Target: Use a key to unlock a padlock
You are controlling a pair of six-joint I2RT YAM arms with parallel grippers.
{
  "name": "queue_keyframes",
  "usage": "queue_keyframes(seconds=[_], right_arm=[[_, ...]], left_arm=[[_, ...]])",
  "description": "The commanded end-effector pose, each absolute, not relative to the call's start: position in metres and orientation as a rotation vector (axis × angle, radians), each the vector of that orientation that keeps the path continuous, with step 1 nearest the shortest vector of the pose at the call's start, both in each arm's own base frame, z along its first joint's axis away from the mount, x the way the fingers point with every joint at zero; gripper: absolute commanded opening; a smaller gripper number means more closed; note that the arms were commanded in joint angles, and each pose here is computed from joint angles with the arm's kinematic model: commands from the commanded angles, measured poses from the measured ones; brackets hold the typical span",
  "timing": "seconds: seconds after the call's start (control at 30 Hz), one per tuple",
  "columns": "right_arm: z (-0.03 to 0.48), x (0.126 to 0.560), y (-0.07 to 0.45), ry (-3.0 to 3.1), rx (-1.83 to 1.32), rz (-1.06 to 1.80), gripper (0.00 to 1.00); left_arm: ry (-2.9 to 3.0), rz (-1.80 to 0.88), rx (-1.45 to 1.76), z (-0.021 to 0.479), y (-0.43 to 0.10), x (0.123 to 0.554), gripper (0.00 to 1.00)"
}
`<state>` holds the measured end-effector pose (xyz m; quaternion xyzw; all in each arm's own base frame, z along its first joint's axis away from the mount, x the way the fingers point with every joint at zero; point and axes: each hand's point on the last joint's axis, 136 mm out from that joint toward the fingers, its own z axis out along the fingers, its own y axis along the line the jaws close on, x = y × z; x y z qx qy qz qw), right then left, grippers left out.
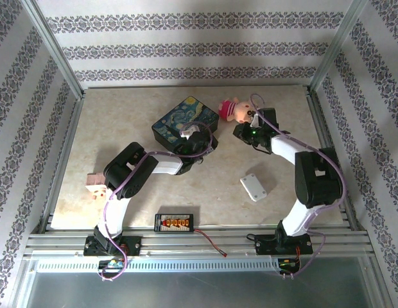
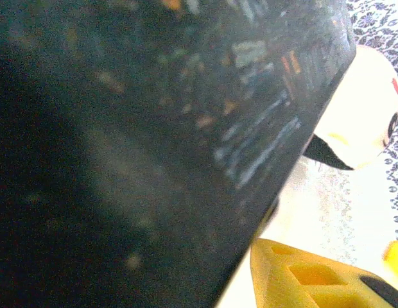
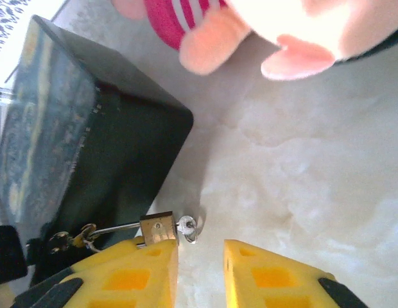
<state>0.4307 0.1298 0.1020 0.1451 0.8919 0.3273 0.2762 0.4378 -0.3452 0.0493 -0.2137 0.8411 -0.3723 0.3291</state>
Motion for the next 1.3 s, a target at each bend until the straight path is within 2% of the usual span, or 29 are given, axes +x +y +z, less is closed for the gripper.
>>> queue_keyframes(seconds=[0.0, 0.33, 0.53, 0.7, 1.07, 1.27], right_arm=[[0.094, 0.414, 0.115, 2.439, 0.392, 0.807, 0.28], [0.114, 0.410, 0.113, 2.383, 0.360, 0.821, 0.30], [0.119, 0.412, 0.116, 2.354, 0.361, 0.859, 0.30], [0.120, 0.410, 0.119, 2.343, 0.348, 0.880, 0.30], [0.117, 0.393, 0.136, 2.334, 0.203, 0.944, 0.29], [0.115, 0.373, 0.152, 2.297, 0.033, 0.902, 0.28]], left_arm=[[2.440, -0.775, -0.719, -0.043, -0.321, 0.402, 0.47], [2.476, -0.766, -0.749, -0.066, -0.325, 0.395, 0.43], [2.508, -0.787, -0.753, -0.075, -0.330, 0.386, 0.28], [2.520, -0.795, -0.731, -0.074, -0.333, 0.382, 0.26], [2.529, -0.907, -0.688, -0.050, -0.341, 0.375, 0.00], [2.619, -1.003, -0.655, -0.027, -0.343, 0.354, 0.00]])
